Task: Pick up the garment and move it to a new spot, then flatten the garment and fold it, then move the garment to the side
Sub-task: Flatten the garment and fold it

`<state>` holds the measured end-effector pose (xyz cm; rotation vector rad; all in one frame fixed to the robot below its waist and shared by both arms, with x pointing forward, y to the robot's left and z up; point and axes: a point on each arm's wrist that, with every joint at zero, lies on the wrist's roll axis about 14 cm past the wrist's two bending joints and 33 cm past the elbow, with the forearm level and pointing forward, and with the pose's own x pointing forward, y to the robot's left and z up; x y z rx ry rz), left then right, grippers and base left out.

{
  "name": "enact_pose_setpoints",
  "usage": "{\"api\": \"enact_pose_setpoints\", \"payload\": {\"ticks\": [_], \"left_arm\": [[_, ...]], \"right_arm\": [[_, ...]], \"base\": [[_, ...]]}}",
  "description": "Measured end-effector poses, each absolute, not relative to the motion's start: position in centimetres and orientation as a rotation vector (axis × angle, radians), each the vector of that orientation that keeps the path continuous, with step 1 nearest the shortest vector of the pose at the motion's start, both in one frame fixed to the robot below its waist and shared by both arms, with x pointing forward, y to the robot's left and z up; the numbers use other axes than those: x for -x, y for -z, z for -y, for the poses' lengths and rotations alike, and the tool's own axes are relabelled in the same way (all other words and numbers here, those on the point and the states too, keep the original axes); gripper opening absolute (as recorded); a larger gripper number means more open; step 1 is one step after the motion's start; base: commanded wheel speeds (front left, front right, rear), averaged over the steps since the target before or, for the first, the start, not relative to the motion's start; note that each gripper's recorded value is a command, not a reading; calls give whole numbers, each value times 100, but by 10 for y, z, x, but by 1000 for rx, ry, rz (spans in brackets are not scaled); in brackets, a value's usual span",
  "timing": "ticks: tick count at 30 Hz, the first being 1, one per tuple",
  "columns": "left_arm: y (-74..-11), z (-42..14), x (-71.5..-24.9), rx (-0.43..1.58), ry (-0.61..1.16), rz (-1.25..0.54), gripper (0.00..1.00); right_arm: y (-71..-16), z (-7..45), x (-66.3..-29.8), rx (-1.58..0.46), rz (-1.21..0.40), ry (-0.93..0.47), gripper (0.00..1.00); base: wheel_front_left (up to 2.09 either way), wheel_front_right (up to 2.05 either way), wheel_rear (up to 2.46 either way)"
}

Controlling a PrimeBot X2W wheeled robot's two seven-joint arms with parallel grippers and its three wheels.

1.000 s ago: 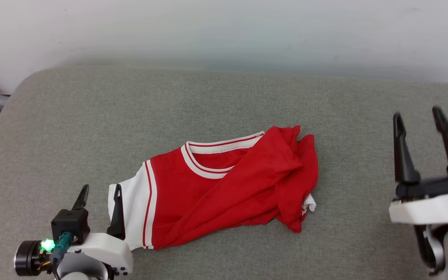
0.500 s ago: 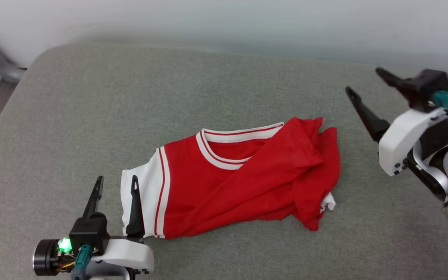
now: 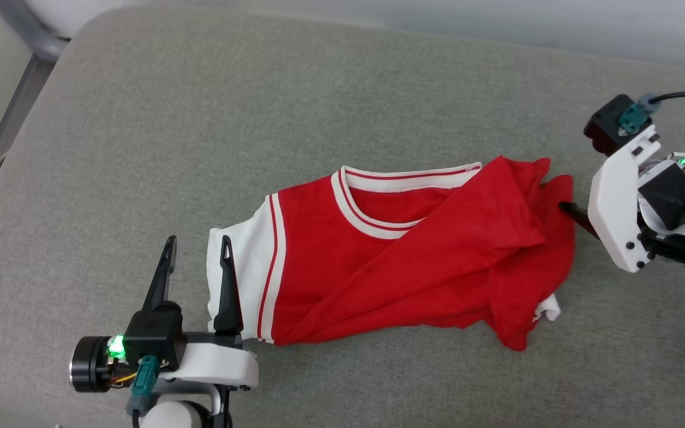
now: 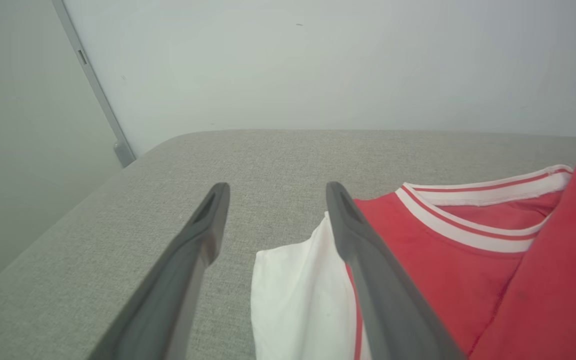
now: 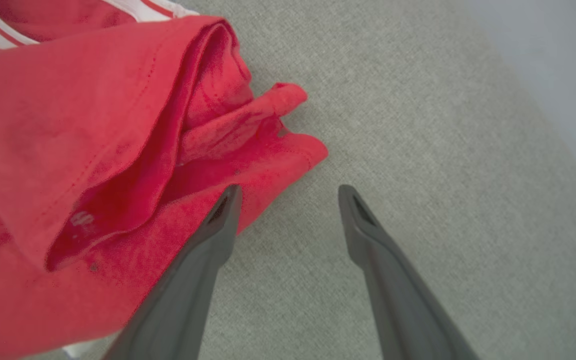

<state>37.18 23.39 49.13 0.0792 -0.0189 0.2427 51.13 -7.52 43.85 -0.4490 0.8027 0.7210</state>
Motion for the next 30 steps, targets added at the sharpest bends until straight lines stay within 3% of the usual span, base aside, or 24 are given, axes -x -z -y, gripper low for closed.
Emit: {"api": "enact_pose_setpoints", "payload": {"ticks": [11, 16, 17, 18, 19, 24, 30], "left_arm": [[-479, -237, -381, -83, -258, -14, 100], [-477, -240, -381, -92, -262, -19, 100], [-478, -240, -381, -90, -261, -17, 100], [-478, -240, -381, -92, -260, -15, 100], [-479, -240, -382, -95, -259, -12, 100], [-484, -236, -383, -92, -239, 4, 100], [-490, -236, -373, -87, -238, 21, 100]], "right_arm": [[-360, 64, -501, 535, -1029, -785, 100], [-356, 64, -499, 537, -1034, -796, 100], [-356, 64, -499, 534, -1026, -796, 95], [-358, 63, -499, 531, -1012, -799, 12], [-360, 62, -500, 521, -995, -802, 0], [-385, 45, -510, 441, -838, -820, 0], [-460, 30, -532, 312, -558, -815, 0]], "base": [[0, 0, 0], [0, 0, 0], [0, 0, 0], [0, 0, 0], [0, 0, 0], [0, 0, 0], [0, 0, 0]]}}
